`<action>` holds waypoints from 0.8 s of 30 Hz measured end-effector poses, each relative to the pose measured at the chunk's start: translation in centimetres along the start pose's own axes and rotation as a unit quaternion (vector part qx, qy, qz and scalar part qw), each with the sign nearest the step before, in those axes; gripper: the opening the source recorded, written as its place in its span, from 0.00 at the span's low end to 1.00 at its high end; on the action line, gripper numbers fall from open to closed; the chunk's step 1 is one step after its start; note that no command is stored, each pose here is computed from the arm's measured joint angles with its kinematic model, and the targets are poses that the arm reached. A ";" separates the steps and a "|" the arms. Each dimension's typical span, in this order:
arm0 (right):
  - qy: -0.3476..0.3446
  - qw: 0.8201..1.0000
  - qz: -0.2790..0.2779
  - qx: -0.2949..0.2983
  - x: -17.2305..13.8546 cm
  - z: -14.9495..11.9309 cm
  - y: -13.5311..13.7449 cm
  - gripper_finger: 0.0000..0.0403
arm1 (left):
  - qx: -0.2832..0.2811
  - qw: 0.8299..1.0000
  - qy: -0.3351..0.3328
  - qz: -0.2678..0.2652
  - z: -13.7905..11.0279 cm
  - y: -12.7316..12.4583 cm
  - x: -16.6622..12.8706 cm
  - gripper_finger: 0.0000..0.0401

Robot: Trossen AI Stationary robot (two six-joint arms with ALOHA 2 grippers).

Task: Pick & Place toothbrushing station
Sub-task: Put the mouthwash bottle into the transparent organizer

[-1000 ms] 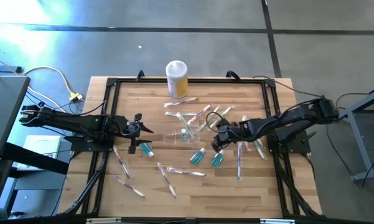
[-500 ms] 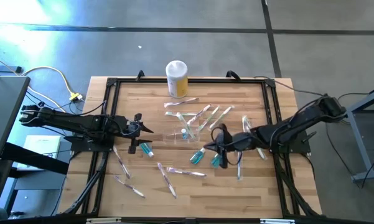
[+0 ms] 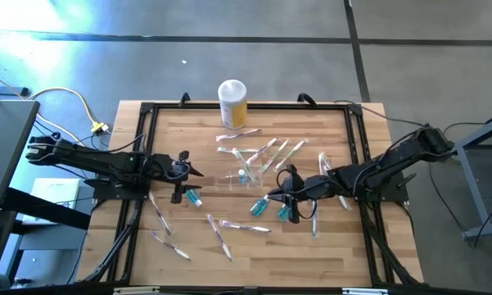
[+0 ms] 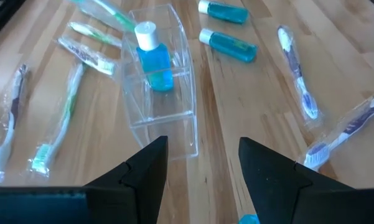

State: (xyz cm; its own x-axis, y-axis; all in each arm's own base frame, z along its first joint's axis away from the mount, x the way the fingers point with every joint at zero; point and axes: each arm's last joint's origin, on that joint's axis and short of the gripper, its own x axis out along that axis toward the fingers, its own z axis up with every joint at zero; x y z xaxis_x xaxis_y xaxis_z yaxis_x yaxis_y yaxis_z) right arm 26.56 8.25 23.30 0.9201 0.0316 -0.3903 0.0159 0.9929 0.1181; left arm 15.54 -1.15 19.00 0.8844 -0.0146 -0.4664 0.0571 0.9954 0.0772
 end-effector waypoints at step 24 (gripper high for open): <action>0.120 0.983 0.059 -0.124 -0.4 -2.2 0.1 0.56 | -0.005 0.999 0.039 -0.002 -0.7 -0.1 1.5 0.48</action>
State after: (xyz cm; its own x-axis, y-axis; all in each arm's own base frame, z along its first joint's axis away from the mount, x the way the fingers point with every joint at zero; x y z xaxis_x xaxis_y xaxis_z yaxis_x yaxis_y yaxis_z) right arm 25.34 8.64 21.42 0.7907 0.1451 -0.5948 -0.2086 0.9772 -0.0389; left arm 16.53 -1.24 17.72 0.8449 -0.0116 -0.5348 0.0560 0.9962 0.0670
